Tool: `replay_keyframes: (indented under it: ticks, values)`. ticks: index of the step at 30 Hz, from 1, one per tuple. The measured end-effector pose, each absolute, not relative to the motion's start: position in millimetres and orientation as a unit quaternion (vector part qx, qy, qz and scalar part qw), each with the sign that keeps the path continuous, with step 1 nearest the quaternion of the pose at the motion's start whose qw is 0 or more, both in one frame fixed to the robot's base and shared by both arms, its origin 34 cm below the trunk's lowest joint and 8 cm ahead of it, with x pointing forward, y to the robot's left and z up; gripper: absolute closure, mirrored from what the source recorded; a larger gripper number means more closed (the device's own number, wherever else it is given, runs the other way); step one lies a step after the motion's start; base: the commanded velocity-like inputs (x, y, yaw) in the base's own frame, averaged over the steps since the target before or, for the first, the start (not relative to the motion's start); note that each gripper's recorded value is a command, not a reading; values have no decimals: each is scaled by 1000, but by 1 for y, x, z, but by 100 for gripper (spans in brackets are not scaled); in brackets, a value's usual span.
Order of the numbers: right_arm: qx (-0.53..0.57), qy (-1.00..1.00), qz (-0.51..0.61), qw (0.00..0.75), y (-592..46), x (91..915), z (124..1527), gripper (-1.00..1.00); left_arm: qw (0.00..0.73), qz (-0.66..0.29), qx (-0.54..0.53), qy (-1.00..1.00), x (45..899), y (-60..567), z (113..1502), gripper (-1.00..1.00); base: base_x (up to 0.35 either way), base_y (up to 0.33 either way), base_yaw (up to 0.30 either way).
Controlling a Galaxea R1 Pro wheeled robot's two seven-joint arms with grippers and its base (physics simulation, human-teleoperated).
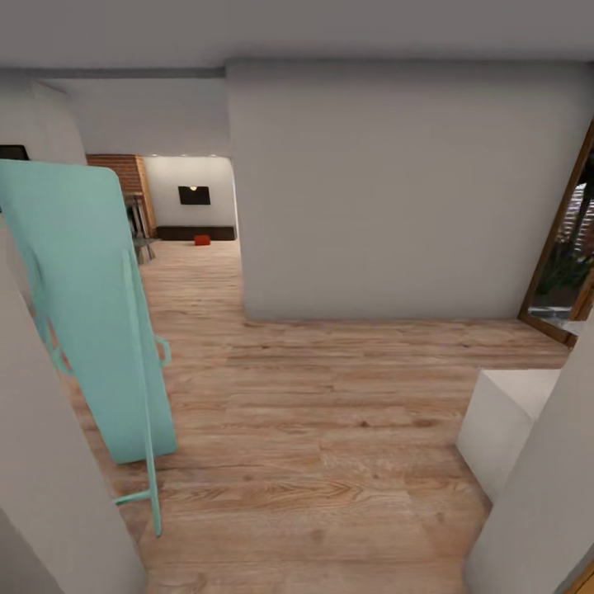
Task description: Move the two storage containers from the living room to the garage. In the garage, place one container on the floor and stack the other container on top of it (either order is fine).
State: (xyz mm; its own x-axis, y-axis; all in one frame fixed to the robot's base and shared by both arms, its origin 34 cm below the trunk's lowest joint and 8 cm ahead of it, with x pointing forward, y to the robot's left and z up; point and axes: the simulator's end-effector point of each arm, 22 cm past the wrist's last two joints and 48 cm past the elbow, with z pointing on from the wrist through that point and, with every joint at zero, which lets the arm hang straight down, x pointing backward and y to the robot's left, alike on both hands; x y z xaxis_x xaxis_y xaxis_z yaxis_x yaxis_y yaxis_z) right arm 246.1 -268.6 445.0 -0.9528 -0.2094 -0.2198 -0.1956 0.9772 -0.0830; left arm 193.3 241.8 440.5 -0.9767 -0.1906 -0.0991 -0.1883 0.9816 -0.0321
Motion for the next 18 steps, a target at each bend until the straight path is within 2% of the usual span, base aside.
replay_keyframes:
  ticks: [18]
  values:
    - [-106,986,-41,119,-292,248,446,-100,18,-16,-94,995,180,241,439,-100,322,0,0]
